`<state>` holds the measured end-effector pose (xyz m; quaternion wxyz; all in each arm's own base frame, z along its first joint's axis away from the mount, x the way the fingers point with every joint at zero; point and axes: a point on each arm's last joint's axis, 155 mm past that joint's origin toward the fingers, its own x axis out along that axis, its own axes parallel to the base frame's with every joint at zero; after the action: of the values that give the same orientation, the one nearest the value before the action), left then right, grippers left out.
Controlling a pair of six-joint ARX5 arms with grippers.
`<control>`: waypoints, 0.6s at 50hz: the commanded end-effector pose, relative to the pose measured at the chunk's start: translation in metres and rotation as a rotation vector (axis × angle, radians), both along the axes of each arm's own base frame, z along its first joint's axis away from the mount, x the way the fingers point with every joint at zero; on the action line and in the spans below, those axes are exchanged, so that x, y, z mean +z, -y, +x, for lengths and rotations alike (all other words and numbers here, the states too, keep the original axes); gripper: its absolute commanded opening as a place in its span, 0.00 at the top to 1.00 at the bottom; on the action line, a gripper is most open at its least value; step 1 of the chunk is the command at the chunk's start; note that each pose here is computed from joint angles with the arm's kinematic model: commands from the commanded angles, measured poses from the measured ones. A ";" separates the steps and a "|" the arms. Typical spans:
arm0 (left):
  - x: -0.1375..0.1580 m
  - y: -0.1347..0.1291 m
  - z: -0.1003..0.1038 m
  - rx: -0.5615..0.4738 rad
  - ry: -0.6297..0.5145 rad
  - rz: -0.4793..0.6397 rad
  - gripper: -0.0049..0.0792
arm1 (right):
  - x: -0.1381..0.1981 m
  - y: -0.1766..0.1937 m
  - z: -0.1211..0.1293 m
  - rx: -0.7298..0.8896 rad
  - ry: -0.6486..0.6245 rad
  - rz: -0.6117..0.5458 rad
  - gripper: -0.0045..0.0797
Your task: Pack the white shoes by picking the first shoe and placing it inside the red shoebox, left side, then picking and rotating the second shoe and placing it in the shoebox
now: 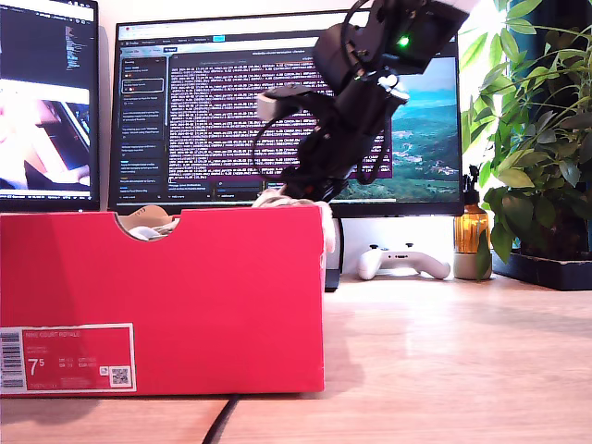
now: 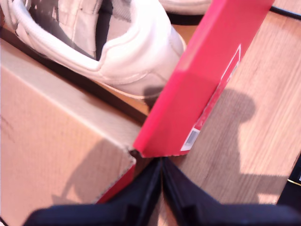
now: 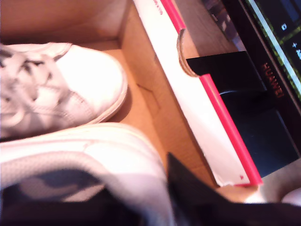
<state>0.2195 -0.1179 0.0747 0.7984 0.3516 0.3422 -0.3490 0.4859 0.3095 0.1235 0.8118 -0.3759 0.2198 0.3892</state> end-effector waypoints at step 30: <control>0.007 0.004 0.004 -0.005 0.016 -0.017 0.96 | 0.085 -0.026 -0.011 -0.114 0.047 -0.084 0.86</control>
<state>0.2195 -0.1181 0.0748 0.7985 0.3515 0.3418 -0.3494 0.4795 0.3317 0.2148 0.8259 -0.4079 0.2215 0.3201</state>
